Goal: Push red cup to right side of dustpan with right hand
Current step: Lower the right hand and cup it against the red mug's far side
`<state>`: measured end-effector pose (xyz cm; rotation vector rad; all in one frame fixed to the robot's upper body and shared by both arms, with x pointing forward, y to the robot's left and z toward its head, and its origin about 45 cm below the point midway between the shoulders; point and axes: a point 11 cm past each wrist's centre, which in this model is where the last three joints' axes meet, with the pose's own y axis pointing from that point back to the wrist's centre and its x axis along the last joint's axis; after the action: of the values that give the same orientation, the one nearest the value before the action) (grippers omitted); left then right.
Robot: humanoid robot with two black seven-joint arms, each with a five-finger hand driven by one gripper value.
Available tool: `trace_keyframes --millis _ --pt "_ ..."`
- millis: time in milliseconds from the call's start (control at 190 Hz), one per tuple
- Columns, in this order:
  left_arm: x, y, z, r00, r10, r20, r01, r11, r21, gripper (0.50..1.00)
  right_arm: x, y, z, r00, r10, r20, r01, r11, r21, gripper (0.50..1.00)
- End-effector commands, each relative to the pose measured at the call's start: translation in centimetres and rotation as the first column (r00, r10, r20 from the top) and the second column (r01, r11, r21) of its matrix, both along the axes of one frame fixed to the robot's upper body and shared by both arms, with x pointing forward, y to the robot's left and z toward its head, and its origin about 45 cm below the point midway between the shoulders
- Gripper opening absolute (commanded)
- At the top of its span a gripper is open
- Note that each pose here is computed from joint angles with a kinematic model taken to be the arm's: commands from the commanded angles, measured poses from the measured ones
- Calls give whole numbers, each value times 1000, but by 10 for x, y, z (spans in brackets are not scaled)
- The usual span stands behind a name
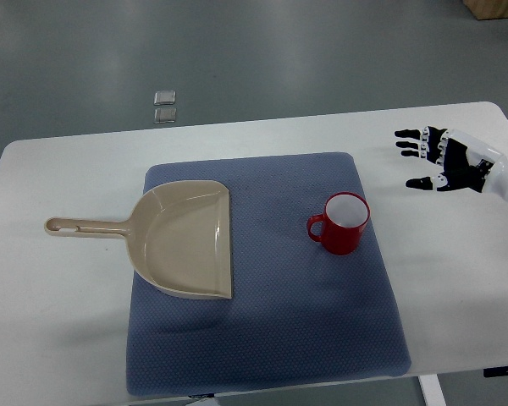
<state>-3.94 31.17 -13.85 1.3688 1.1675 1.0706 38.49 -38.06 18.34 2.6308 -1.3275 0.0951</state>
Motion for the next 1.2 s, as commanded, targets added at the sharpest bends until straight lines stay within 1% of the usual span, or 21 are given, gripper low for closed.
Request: trace_keyframes --millis 0,142,306,638,859,1096,1196 --pt "0 0 0 1000 0 0 0 1000 0 1000 -8 3 -12 999 24 -28 -25 999 -32 938" --pt "0 1 0 1000 0 0 0 1000 1 1000 -18 6 -28 996 45 -73 -48 997 -52 938" --pt "0 0 0 1000 0 0 0 1000 0 1000 -21 9 -34 995 50 -88 -54 997 -47 936" --pt "0 0 0 1000 1 1 -1 1000 1 1000 -29 41 -57 989 83 -119 -81 996 24 936" --pt "0 0 0 1000 1 1 -1 1000 1 1000 -30 60 -63 987 105 -123 -98 993 63 936" --pt "0 0 0 1000 1 1 -1 1000 1 1000 -31 65 -65 987 106 -124 -96 992 82 936" --pt "0 0 0 1000 1 1 -1 1000 1 1000 -32 80 -70 984 125 -127 -111 988 112 936"
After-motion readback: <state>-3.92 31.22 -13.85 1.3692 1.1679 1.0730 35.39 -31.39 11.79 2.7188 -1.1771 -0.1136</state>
